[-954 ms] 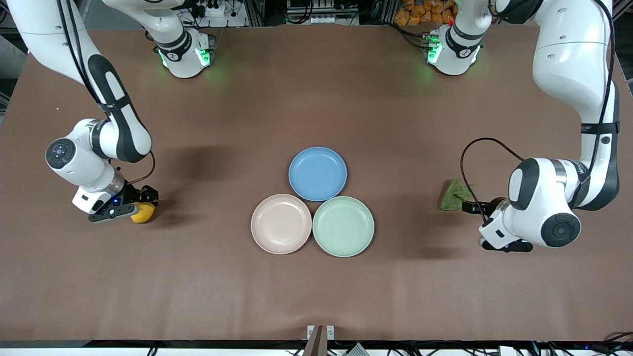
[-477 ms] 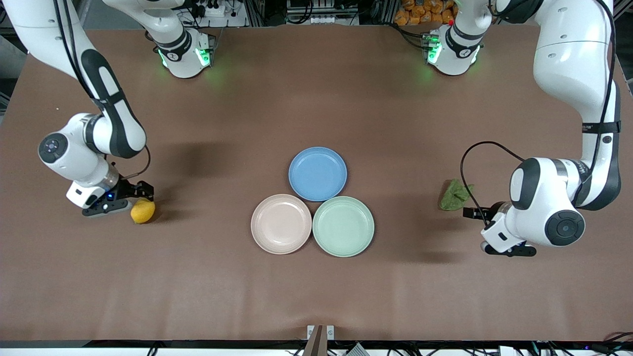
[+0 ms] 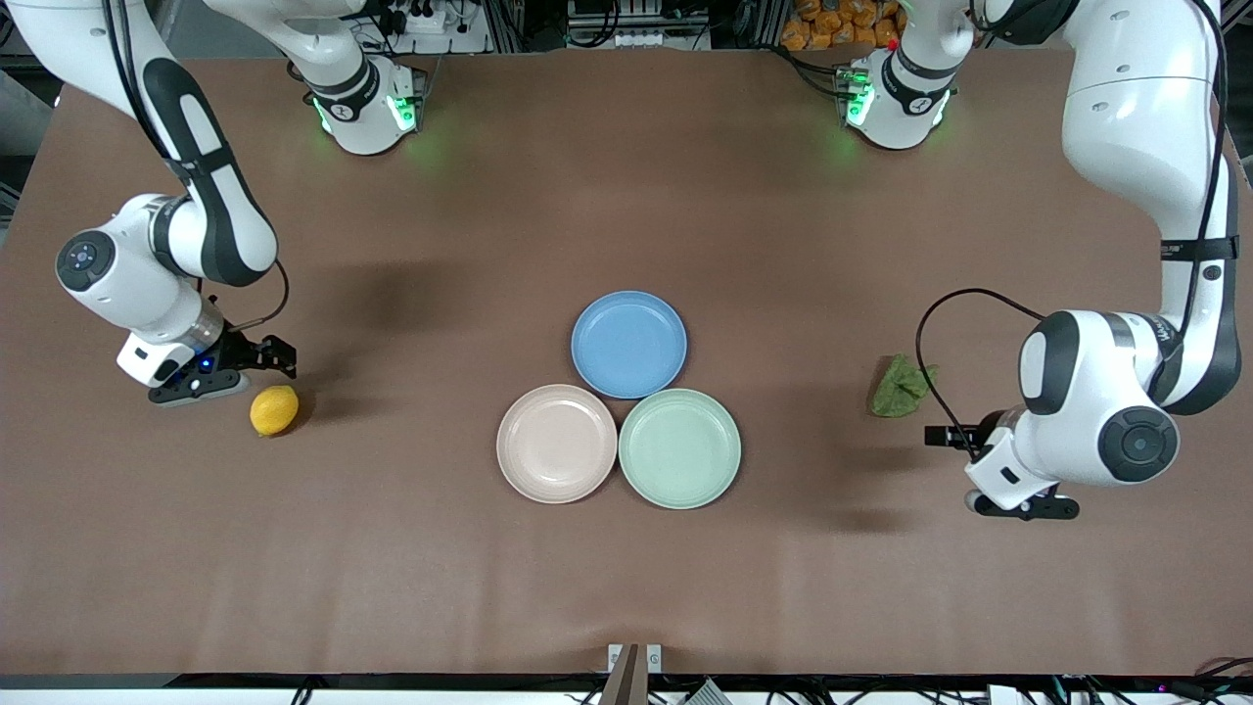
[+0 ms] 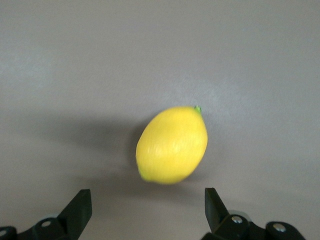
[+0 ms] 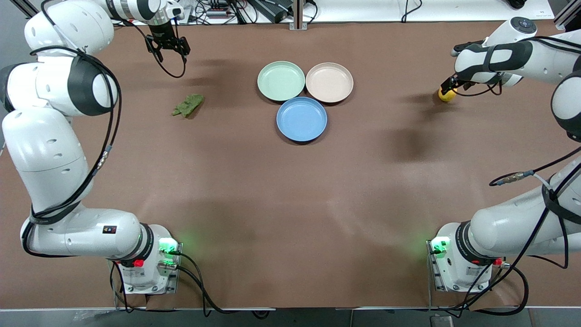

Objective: Pick lemon and lettuce from plates
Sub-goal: 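Withdraw the right gripper while the left gripper lowers the lettuce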

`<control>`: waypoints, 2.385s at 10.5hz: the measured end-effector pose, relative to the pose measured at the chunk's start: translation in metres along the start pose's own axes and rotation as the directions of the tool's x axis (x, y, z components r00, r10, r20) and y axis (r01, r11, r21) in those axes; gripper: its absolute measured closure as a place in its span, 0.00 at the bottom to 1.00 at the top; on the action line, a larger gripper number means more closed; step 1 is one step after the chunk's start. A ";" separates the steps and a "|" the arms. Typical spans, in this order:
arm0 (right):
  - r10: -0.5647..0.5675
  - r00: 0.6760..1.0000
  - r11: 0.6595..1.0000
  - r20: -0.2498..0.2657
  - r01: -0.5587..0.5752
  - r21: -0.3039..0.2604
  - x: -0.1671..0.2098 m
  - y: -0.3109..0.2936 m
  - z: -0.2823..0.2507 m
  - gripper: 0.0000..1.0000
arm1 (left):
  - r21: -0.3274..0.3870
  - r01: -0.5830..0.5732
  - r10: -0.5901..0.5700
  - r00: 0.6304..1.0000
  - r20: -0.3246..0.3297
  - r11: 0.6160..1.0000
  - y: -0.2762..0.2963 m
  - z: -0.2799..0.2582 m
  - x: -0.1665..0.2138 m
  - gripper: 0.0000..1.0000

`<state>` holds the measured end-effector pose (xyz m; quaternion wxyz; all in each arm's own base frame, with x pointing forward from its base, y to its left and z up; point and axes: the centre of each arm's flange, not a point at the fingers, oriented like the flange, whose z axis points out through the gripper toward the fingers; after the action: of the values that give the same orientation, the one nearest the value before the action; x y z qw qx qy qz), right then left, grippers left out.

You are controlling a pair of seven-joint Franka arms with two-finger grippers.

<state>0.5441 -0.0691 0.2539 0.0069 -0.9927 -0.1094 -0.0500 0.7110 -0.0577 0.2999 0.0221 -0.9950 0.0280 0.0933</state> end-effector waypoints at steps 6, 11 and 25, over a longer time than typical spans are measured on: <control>0.113 0.988 0.990 0.105 -0.120 0.069 -0.022 0.006 -0.051 0.00 | -0.007 0.015 -0.016 0.999 -0.031 1.000 -0.012 0.002 0.001 0.00; 0.166 0.979 0.979 0.119 -0.178 0.095 -0.017 0.008 -0.121 0.00 | -0.015 0.012 -0.014 0.993 -0.114 1.000 -0.011 0.024 -0.002 0.00; 0.405 0.914 0.913 -0.002 -0.404 -0.051 0.035 0.000 -0.318 0.00 | -0.034 -0.003 -0.009 0.938 -0.347 0.999 -0.007 0.082 -0.055 0.00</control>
<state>0.5468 -0.0696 0.5740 -0.0084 -0.9939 0.0995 -0.0460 0.6428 -0.0443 0.2303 -0.0001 -0.9961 0.0283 -0.0834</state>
